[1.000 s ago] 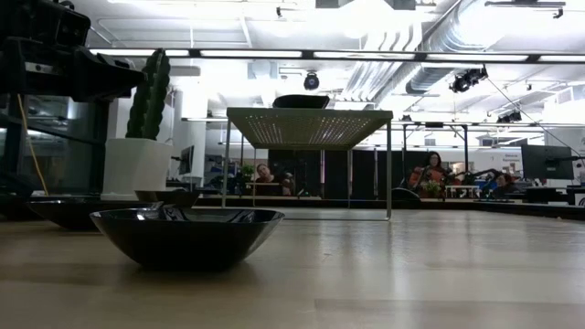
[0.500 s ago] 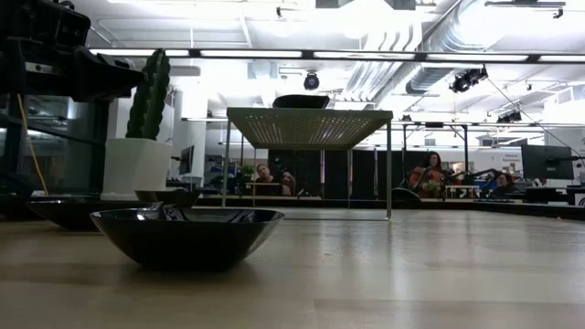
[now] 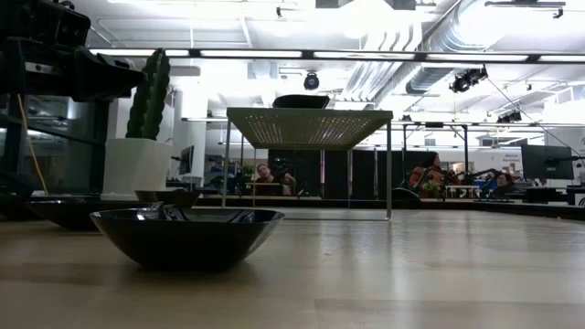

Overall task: Pick & Place Mini shaped plates
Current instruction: Stack the black leaf shaped plate on top of the black leaf shaped plate on the shelf

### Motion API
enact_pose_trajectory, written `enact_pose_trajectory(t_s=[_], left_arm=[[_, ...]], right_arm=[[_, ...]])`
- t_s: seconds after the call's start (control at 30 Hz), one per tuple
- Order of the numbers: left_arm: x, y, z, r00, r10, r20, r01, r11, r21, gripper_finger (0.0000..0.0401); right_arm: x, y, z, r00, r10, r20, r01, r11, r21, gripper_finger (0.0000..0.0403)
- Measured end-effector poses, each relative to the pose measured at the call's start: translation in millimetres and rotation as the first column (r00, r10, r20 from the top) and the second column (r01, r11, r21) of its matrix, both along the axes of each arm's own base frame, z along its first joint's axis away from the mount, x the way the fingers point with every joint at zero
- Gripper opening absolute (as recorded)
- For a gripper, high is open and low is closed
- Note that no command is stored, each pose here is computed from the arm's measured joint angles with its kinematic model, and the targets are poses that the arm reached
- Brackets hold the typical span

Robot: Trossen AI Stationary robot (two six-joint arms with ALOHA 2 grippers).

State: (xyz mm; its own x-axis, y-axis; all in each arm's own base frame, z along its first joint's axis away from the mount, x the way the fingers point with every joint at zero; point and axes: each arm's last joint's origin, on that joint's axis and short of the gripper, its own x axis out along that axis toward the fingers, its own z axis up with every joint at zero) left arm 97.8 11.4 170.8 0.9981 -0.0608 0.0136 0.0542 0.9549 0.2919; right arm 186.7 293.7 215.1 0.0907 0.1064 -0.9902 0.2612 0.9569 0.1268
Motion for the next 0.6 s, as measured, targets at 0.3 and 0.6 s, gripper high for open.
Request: enact_pose_trajectory(t_s=[0.3,0.6], left_arm=[[0.0,0.0,0.0,1.000,0.000,0.000,0.000,1.000,0.000,0.0003],[0.0,0.0,0.1,1.000,0.000,0.001,0.000,1.000,0.000,0.0003]], right_arm=[[8.9,23.7,-29.2,0.994,-0.052,-0.096,0.045,0.997,-0.069,0.0043],[5.5,13.7,-31.9,0.995,-0.077,-0.071,0.061,0.978,-0.200,0.0055]])
